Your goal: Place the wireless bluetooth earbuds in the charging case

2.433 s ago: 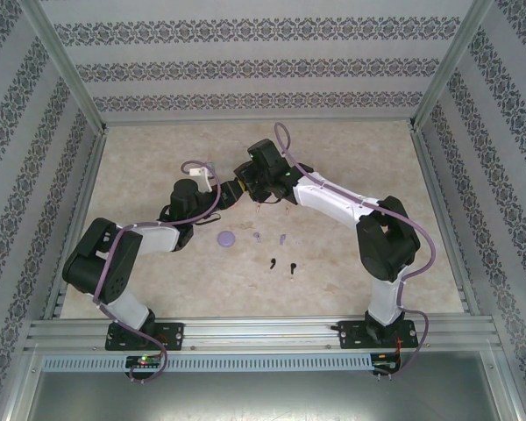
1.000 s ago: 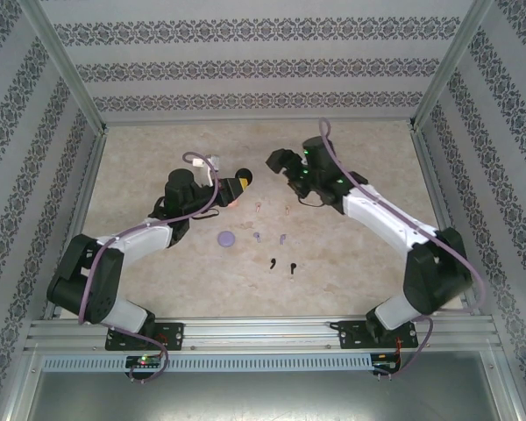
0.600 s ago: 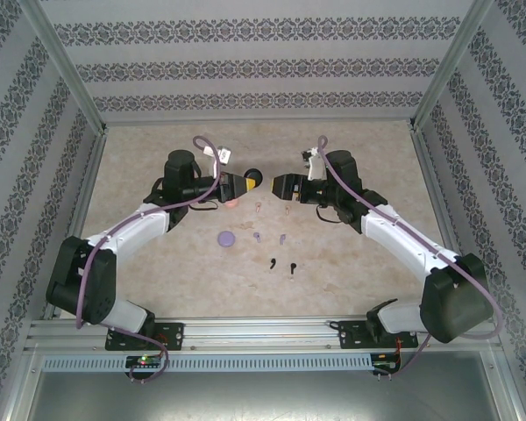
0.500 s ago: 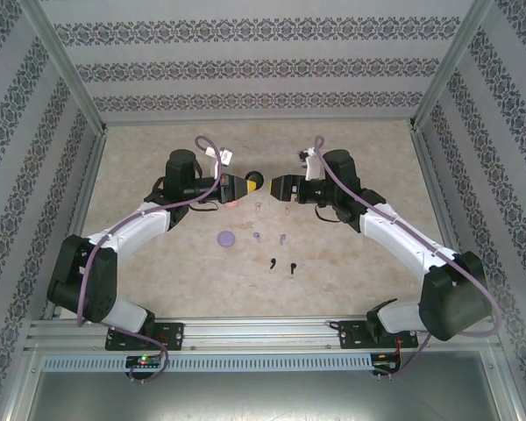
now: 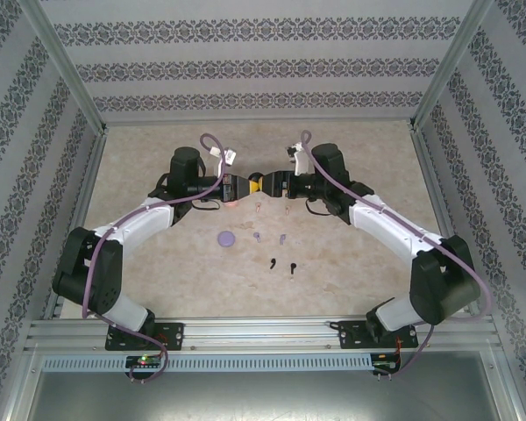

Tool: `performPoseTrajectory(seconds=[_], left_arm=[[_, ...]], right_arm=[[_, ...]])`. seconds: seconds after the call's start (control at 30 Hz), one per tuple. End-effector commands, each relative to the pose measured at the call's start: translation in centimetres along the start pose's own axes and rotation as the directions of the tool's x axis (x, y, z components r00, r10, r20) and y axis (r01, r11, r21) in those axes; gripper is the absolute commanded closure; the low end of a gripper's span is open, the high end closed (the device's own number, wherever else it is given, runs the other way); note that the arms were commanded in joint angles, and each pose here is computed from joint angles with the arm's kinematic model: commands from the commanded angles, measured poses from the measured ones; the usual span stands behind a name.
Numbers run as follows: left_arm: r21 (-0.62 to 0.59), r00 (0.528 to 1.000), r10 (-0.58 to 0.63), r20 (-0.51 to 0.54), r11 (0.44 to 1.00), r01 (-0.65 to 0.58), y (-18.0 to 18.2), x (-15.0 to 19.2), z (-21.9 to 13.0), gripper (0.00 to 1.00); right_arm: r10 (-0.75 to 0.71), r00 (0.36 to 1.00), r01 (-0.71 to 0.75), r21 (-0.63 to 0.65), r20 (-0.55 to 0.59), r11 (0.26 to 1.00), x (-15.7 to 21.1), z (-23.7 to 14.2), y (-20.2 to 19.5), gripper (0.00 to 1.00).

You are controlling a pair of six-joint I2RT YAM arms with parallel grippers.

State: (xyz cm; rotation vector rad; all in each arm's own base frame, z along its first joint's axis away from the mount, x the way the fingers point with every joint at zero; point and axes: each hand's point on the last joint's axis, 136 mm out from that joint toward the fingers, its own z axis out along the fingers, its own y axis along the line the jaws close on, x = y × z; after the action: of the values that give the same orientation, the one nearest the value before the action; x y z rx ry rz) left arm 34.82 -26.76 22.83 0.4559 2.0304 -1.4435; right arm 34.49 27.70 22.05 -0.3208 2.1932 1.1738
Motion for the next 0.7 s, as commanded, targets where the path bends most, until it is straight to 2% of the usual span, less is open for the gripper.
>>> performPoseTrajectory(seconds=[0.0,0.17,0.3,0.5,0.67], left_arm=[[0.045,0.999,0.045,0.000,0.998,-0.045,-1.7,-0.8,0.0,1.00],[0.060,0.998,0.066,0.015,0.996,-0.067,-2.8,-1.0,-0.5,1.00],[0.063,0.997,0.074,0.019,0.995,-0.075,-3.1,-1.0,-0.7,1.00],[0.059,0.997,0.072,0.020,0.996,-0.073,-2.9,-0.7,-0.7,1.00],[0.079,0.998,0.062,0.031,0.995,-0.064,-2.9,-0.7,-0.5,1.00]], right_arm=[[-0.014,1.000,0.014,0.008,0.020,1.000,-0.7,0.6,-0.5,0.32],[0.066,0.997,-0.068,0.087,0.033,0.994,0.3,0.5,-4.7,0.37],[0.113,0.993,-0.117,0.099,0.042,0.988,0.8,0.1,-6.3,0.38],[0.116,0.991,-0.121,0.082,0.059,0.989,1.3,-2.0,-5.3,0.37],[0.099,0.992,-0.096,-0.036,0.081,0.995,0.6,-2.8,-2.1,0.37]])
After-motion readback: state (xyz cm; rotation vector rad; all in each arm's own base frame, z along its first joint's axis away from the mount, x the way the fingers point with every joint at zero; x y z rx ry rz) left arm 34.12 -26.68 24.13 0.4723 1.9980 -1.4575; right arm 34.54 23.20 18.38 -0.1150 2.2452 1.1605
